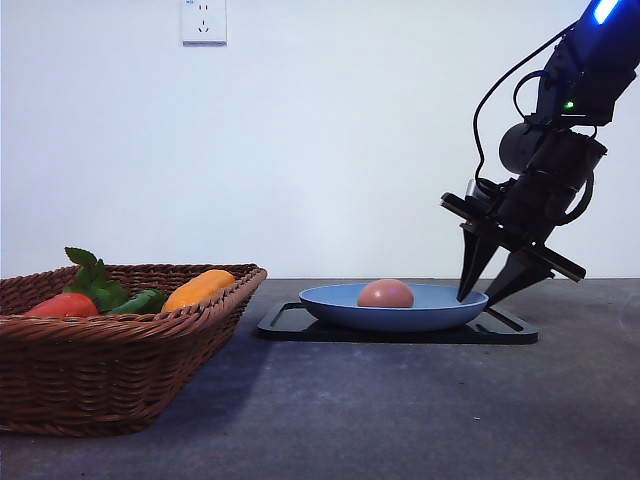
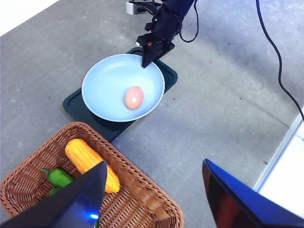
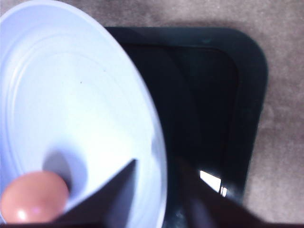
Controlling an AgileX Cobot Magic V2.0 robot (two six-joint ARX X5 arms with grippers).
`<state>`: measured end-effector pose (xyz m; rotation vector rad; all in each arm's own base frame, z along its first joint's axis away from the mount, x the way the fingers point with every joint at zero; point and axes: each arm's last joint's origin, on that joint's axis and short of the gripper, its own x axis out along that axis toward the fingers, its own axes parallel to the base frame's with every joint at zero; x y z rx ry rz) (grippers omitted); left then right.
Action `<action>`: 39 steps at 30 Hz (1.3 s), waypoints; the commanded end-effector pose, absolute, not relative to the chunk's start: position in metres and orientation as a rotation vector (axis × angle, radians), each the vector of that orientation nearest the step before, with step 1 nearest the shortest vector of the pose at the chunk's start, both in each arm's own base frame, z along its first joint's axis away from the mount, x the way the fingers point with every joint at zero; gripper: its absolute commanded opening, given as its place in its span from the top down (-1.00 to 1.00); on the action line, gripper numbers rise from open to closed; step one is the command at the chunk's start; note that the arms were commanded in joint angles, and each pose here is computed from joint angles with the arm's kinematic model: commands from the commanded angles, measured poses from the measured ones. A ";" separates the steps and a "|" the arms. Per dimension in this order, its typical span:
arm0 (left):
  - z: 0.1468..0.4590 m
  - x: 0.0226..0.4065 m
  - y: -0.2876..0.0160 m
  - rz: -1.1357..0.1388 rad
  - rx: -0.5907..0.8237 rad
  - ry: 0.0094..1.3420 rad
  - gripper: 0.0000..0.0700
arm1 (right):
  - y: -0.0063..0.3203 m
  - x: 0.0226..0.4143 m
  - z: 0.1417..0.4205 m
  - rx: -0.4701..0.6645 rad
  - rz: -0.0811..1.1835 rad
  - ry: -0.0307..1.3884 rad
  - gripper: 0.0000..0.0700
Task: Transfer egg from basket to plate and serve
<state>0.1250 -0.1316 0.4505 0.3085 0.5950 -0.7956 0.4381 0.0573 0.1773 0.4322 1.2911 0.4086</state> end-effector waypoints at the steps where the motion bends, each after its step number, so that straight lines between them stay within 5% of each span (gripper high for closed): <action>1: 0.455 0.126 -0.133 -0.795 0.295 0.579 -0.16 | 0.058 0.444 0.175 0.438 0.403 1.289 0.27; 12: 0.456 0.127 -0.133 -0.795 0.302 0.568 -0.16 | 0.039 0.439 0.213 0.394 0.409 1.321 0.29; 18: 0.456 0.134 -0.134 -0.783 0.321 0.546 0.04 | 0.028 0.417 0.261 0.277 0.309 1.291 0.53; 21: 0.455 0.140 -0.134 -0.767 0.327 0.538 0.29 | 0.027 0.399 0.294 0.211 0.265 1.229 0.72; 26: 0.452 0.151 -0.132 -0.734 0.358 0.543 1.00 | 0.045 0.358 0.355 0.062 0.228 1.065 1.00; 32: 0.451 0.165 -0.117 -0.643 0.352 0.553 1.00 | 0.067 0.297 0.402 -0.099 0.172 0.887 1.00; 39: 0.448 0.178 -0.083 -0.485 0.271 0.560 1.00 | 0.079 0.236 0.401 -0.134 0.225 0.668 1.00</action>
